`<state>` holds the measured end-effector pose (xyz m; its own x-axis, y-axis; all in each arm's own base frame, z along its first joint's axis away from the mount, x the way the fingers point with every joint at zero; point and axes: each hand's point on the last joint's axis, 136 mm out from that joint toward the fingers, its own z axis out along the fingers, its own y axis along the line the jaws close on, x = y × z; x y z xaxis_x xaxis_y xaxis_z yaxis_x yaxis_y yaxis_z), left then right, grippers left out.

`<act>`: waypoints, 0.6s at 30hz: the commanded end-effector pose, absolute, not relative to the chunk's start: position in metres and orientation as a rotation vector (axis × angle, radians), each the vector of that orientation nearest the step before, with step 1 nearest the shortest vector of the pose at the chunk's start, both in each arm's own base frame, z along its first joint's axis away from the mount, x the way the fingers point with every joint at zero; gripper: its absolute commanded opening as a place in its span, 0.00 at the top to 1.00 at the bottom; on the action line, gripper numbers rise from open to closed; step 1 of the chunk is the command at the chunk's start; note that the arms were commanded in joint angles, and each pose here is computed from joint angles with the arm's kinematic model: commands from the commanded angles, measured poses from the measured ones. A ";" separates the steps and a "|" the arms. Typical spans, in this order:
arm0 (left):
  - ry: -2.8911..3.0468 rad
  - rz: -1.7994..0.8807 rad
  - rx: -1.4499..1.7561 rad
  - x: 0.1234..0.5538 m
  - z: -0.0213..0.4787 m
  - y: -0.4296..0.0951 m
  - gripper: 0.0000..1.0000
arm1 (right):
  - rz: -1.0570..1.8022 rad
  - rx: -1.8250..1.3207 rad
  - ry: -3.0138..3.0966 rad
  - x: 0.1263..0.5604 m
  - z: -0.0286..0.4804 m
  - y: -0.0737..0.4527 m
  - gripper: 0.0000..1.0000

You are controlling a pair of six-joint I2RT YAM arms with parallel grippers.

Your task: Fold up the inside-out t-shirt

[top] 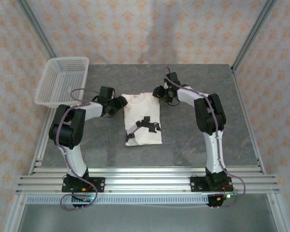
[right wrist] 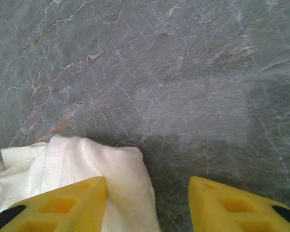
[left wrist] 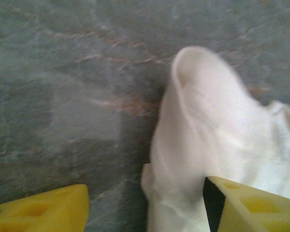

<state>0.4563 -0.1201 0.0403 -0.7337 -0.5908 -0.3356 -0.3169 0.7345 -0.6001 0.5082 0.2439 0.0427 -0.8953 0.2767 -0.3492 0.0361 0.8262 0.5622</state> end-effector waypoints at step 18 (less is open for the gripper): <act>2.331 -0.984 -0.608 0.501 0.046 -0.191 0.45 | 1.055 0.146 2.621 0.486 0.036 0.314 0.56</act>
<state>0.4983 -0.1745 0.0438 -0.7381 -0.5962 -0.3160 -0.2240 0.6582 -0.7187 0.5006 0.2859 0.0418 -0.9230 0.2419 -0.2991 -0.0070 0.7668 0.6418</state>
